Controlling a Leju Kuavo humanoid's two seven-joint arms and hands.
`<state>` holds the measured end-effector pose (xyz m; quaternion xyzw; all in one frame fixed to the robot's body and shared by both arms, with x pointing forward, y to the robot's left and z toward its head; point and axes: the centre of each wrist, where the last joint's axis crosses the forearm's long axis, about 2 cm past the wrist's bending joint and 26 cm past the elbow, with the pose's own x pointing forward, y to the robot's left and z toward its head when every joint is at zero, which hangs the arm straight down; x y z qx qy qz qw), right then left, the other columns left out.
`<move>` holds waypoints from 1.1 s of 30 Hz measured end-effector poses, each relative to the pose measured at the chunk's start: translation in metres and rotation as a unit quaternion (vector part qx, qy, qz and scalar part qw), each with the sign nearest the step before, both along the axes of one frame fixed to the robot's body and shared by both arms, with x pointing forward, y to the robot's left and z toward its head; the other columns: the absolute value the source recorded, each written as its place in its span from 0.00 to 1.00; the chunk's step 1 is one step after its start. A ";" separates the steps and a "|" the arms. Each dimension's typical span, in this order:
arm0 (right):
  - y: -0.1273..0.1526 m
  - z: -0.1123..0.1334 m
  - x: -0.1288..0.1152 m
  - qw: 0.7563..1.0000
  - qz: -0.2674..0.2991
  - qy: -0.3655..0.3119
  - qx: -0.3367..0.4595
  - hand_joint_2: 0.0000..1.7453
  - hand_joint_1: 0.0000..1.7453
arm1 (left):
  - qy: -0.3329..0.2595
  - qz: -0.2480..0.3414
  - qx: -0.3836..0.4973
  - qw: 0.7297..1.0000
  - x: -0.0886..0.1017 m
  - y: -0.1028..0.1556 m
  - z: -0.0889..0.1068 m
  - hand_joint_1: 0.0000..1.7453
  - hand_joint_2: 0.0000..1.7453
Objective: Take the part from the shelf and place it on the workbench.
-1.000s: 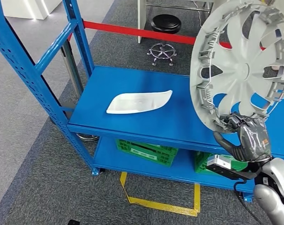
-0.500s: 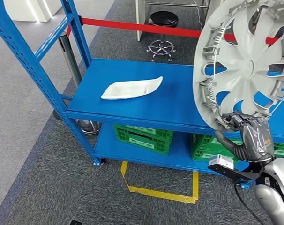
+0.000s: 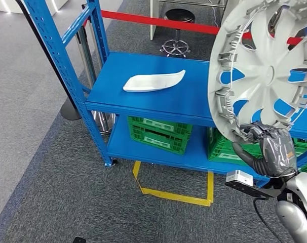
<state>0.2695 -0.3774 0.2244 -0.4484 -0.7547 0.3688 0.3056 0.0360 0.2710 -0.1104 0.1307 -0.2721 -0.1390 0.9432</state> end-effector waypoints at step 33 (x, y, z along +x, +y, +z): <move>-0.006 0.006 0.000 0.996 0.033 0.042 0.070 1.00 1.00 | -0.020 0.006 -0.002 1.000 0.001 0.003 0.000 0.00 1.00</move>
